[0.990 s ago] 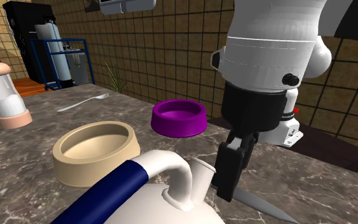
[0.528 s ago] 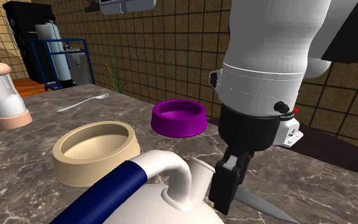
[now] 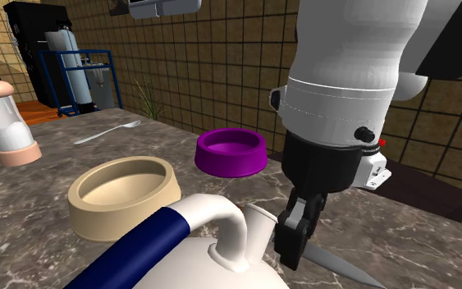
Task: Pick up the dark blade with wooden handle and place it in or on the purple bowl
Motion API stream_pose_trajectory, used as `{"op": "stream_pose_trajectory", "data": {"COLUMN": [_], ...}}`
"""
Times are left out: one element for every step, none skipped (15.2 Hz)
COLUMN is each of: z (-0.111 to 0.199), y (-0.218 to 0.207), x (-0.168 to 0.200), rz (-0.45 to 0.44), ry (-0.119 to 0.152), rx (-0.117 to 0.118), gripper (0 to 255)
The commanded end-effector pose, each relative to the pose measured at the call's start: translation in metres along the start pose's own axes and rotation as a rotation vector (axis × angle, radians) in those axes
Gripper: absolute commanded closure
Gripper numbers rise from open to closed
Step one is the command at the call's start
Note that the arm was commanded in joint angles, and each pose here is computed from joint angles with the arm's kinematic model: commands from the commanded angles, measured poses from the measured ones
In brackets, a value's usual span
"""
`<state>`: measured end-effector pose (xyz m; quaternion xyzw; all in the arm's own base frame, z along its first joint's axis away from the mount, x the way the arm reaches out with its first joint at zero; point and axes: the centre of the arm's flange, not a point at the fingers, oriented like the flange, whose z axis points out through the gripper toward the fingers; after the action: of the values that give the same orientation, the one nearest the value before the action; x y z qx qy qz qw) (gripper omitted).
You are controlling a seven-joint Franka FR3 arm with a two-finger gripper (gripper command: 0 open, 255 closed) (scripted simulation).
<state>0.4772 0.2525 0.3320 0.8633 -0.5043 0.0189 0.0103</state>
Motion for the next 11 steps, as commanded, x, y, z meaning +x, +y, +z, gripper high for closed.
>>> {"op": "stream_pose_trajectory", "data": {"z": [0.004,0.004,0.004,0.003,0.002,0.003,0.005,0.000,-0.006,-0.011,-0.016], "y": [0.002,0.002,0.003,0.003,0.002,0.003,0.001,0.001,0.001,0.001,0.001], "x": [0.001,0.000,0.000,0.000,0.000,-0.001,0.000,0.000,0.001,0.001,0.001], "rz": [0.001,0.001,0.001,0.001,0.001,0.001,0.001,0.001,0.001,0.001,0.001], "ry": [-0.003,-0.003,-0.003,-0.003,-0.003,-0.003,-0.003,-0.003,-0.003,-0.003,-0.003], "rx": [-0.009,-0.009,-0.009,-0.009,-0.010,-0.010,-0.009,-0.009,-0.009,-0.009,-0.009], "gripper": [255,255,255,255,255,255,255,255,255,255,255]}}
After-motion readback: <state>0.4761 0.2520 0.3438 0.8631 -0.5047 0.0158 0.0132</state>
